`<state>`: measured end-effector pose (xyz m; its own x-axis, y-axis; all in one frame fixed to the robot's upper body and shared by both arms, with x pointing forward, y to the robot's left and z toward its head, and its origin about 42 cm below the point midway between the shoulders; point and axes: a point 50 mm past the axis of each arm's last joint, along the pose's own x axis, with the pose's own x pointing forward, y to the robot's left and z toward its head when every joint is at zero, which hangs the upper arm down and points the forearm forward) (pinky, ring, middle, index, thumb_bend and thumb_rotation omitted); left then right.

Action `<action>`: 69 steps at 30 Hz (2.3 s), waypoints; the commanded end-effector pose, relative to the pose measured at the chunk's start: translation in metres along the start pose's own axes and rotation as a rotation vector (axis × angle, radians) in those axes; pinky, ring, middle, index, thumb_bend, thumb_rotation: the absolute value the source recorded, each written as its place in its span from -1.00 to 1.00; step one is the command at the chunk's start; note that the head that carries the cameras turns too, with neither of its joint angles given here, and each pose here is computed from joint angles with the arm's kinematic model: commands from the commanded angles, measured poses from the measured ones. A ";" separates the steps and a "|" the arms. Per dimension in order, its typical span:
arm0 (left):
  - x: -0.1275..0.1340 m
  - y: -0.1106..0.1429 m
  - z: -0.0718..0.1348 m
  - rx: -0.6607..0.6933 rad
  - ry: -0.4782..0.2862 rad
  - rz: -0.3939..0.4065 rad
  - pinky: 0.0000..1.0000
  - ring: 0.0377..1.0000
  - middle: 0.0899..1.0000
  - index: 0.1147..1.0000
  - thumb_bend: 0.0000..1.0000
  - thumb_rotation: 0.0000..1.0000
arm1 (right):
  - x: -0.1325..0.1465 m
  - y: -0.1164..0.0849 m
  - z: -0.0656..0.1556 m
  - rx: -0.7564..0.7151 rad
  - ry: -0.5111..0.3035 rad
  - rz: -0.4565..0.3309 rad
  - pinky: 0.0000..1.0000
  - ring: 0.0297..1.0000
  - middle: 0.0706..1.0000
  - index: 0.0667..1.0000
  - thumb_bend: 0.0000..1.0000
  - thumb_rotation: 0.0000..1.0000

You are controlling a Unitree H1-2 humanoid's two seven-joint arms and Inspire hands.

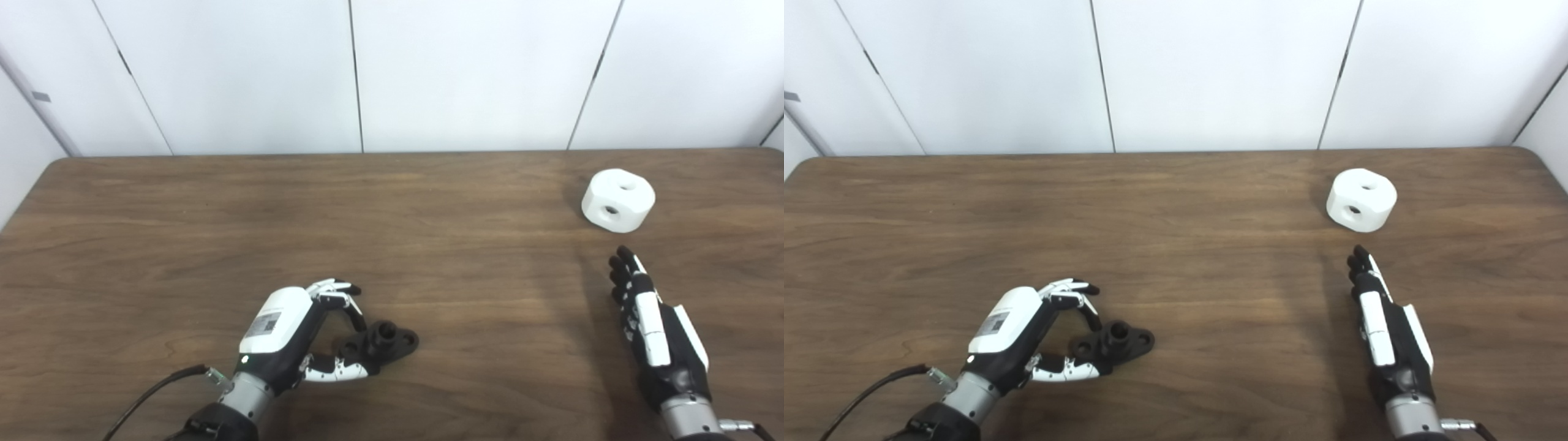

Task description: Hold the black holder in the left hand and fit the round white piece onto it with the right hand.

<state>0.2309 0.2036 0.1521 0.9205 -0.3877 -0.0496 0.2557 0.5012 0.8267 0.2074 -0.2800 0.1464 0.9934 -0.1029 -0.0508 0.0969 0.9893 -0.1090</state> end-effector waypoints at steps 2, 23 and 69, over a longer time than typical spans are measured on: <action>-0.004 -0.019 0.000 -0.030 -0.005 -0.147 0.53 0.77 0.60 -0.15 0.03 -0.89 | 0.002 0.002 0.016 0.015 -0.067 0.003 1.00 0.97 0.93 0.95 0.24 1.00; -0.003 -0.026 0.010 0.136 -0.077 -0.241 0.75 0.74 0.56 -0.15 0.03 -0.89 | 0.000 0.001 0.020 0.012 -0.059 0.007 1.00 0.98 0.94 0.95 0.25 1.00; -0.014 -0.020 -0.033 0.143 -0.051 -0.235 0.69 0.70 0.53 -0.15 0.03 -0.89 | 0.062 -0.030 0.096 -0.453 -0.245 -0.154 0.95 0.95 0.96 1.00 0.32 0.23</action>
<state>0.2340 0.2054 0.1408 0.8270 -0.5572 -0.0750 0.3124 0.3444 0.8853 0.2675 -0.3064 0.2189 0.9728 -0.1824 0.1425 0.2291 0.8460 -0.4814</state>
